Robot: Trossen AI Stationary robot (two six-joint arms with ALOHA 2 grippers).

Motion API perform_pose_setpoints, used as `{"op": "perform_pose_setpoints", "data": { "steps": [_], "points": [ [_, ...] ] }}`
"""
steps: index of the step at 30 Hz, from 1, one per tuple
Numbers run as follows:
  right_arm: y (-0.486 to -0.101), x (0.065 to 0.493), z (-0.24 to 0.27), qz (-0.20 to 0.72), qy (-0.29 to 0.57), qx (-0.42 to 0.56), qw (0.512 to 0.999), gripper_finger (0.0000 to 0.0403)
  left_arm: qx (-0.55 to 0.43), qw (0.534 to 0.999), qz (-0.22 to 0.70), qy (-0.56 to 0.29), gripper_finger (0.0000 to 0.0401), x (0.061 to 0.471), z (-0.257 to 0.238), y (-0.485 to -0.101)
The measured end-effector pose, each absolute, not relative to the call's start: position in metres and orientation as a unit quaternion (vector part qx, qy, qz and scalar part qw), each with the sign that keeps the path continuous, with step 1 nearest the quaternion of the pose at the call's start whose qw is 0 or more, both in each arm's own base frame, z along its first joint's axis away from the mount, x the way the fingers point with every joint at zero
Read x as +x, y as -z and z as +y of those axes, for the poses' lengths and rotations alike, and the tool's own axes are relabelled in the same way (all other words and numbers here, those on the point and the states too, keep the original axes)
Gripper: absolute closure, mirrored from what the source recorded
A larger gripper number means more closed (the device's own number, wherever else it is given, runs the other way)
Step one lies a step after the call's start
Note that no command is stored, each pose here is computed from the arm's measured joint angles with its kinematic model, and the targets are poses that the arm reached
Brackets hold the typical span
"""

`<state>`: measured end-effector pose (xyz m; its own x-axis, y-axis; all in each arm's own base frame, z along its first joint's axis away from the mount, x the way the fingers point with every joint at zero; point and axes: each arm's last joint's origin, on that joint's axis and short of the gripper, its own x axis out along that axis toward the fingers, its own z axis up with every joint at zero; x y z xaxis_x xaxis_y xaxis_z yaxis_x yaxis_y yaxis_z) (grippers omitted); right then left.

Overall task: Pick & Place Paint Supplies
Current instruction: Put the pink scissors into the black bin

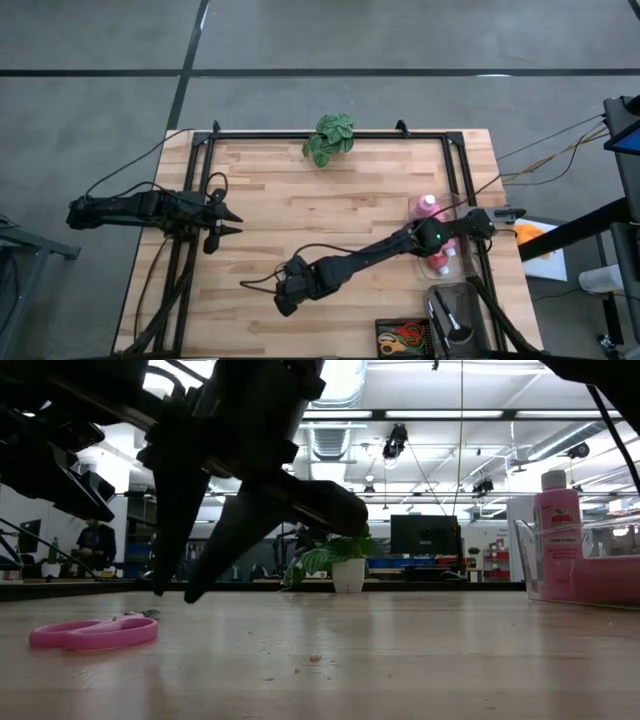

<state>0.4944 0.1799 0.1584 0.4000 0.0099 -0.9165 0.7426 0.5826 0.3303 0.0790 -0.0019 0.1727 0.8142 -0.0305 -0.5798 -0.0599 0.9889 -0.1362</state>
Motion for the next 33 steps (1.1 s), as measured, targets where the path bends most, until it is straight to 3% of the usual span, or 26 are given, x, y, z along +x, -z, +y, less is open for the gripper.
{"op": "perform_pose_setpoints", "data": {
  "steps": [19,33],
  "points": [
    [-0.139,0.494,0.179,0.489,0.244,0.384,0.744,0.0328,-0.074,0.95,0.305,-0.008,0.0252,0.079,-0.002,-0.173],
    [-0.142,0.473,0.174,0.573,0.28,0.345,0.689,0.0328,-0.074,0.95,0.305,-0.008,0.0252,0.079,-0.002,-0.173]
  ]
}}
